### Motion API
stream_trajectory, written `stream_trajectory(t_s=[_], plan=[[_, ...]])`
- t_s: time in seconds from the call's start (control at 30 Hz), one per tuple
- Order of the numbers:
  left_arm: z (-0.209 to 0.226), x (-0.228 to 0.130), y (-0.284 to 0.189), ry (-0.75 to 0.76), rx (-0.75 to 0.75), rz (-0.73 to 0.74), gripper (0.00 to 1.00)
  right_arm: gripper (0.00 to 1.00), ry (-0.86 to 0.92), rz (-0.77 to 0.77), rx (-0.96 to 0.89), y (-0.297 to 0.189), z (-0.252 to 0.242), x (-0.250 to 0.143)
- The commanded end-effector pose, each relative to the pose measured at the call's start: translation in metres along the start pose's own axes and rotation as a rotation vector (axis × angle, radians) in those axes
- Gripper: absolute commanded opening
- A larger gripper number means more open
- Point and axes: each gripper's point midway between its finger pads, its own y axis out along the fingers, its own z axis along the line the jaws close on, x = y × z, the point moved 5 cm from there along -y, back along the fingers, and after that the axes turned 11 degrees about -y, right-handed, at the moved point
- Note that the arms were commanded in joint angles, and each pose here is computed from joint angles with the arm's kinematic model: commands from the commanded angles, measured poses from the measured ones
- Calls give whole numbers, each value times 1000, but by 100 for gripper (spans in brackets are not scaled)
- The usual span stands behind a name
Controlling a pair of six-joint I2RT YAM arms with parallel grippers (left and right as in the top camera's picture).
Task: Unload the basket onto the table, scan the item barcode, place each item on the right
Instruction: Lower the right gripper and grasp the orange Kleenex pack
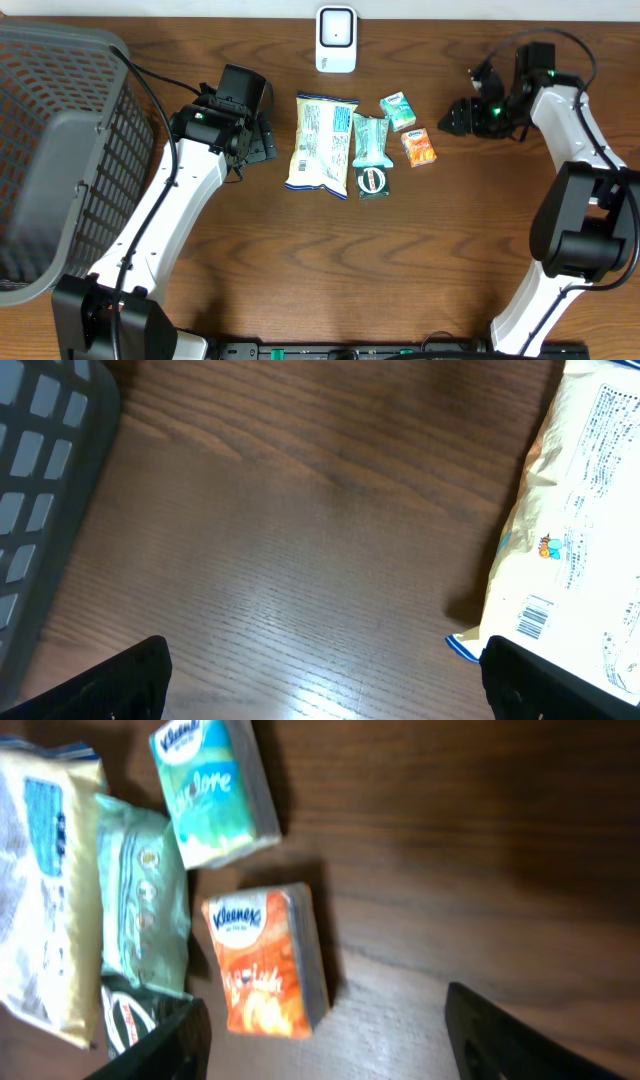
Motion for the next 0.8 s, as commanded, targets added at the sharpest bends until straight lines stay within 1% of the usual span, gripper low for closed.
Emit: stream_trajectory(t_s=[0.0, 0.13, 0.3, 0.4, 0.63, 0.77], plan=[[2, 3, -4, 2, 8, -17, 98, 69, 7, -37, 163, 11, 13, -10], [2, 3, -4, 2, 8, -17, 98, 68, 1, -71, 230, 23, 16, -19], [2, 3, -4, 2, 8, -17, 98, 70, -10, -83, 227, 35, 13, -29], [2, 3, -4, 2, 8, -17, 97, 73, -14, -90, 224, 41, 11, -34], [2, 3, -4, 2, 8, -17, 98, 72, -10, -100, 221, 48, 9, -41], [2, 3, -4, 2, 8, -17, 98, 75, 1, -100, 223, 56, 10, -48]])
